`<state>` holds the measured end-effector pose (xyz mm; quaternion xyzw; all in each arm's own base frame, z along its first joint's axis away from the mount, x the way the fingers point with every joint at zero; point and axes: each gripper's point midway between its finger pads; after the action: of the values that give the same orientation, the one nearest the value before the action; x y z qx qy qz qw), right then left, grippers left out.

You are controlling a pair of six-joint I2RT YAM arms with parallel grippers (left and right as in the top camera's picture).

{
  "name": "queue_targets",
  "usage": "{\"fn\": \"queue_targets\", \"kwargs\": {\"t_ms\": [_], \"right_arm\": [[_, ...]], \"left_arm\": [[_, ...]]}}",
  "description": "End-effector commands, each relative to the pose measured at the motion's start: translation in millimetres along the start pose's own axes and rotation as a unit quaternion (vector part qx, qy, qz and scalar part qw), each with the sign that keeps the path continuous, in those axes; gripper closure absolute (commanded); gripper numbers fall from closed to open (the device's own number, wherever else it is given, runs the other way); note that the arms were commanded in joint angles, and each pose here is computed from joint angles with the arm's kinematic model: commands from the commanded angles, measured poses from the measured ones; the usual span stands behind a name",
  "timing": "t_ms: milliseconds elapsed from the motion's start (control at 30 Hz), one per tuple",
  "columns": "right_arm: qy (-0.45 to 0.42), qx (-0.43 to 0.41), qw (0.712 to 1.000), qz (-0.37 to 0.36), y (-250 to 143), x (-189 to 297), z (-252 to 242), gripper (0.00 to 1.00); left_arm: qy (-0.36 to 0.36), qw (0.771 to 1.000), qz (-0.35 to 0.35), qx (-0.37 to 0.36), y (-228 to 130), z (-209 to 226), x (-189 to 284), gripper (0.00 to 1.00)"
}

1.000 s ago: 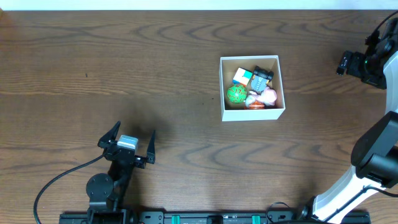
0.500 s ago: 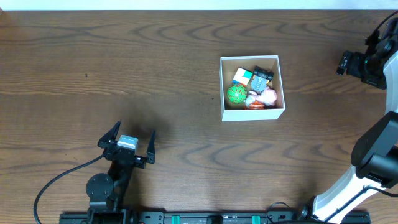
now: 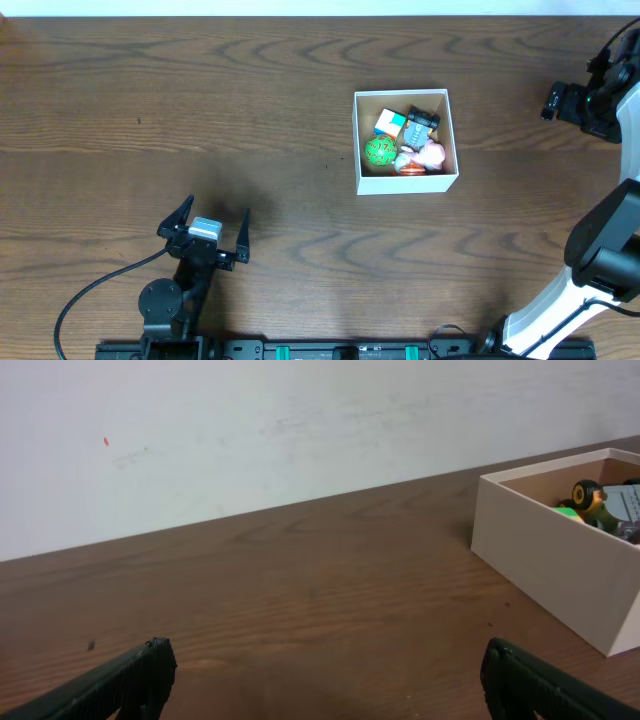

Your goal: Pack container

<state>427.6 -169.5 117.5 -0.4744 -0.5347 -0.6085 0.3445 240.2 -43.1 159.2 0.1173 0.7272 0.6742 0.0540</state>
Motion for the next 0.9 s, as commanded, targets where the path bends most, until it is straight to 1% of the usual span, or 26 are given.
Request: {"fn": "queue_targets", "kwargs": {"t_ms": [0, 233, 433, 633, 867], "right_arm": [[0.002, 0.002, 1.0, 0.004, -1.9, -3.0, -2.1, 0.01], [0.0, 0.003, 1.0, -0.006, 0.9, 5.6, -2.3, 0.01], [-0.007, 0.004, 0.999, -0.044, -0.2, 45.7, -0.4, 0.01], [-0.014, 0.009, 0.996, -0.083, -32.9, 97.7, 10.2, 0.01], [-0.002, 0.061, 0.985, -0.163, -68.5, 163.8, 57.0, 0.01]], "left_arm": [[-0.002, 1.0, 0.024, -0.002, -15.9, 0.5, -0.6, 0.02], [-0.001, 1.0, 0.024, -0.003, -15.9, 0.6, -0.6, 0.02], [-0.002, 1.0, 0.023, -0.003, -15.8, 0.5, -0.6, 0.02], [-0.002, 1.0, 0.024, -0.002, -15.9, 0.5, -0.6, 0.02], [-0.002, 1.0, 0.024, -0.002, -15.9, 0.5, -0.6, 0.02]]}}
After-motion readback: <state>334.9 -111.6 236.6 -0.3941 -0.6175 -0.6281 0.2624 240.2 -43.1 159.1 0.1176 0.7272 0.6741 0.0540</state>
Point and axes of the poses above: each gripper's point midway between its finger pads, its own x axis back along the fingers, its own z axis along the line the jaws close on, y = z × x, and after that the axes turned 11 degrees about x, right-handed
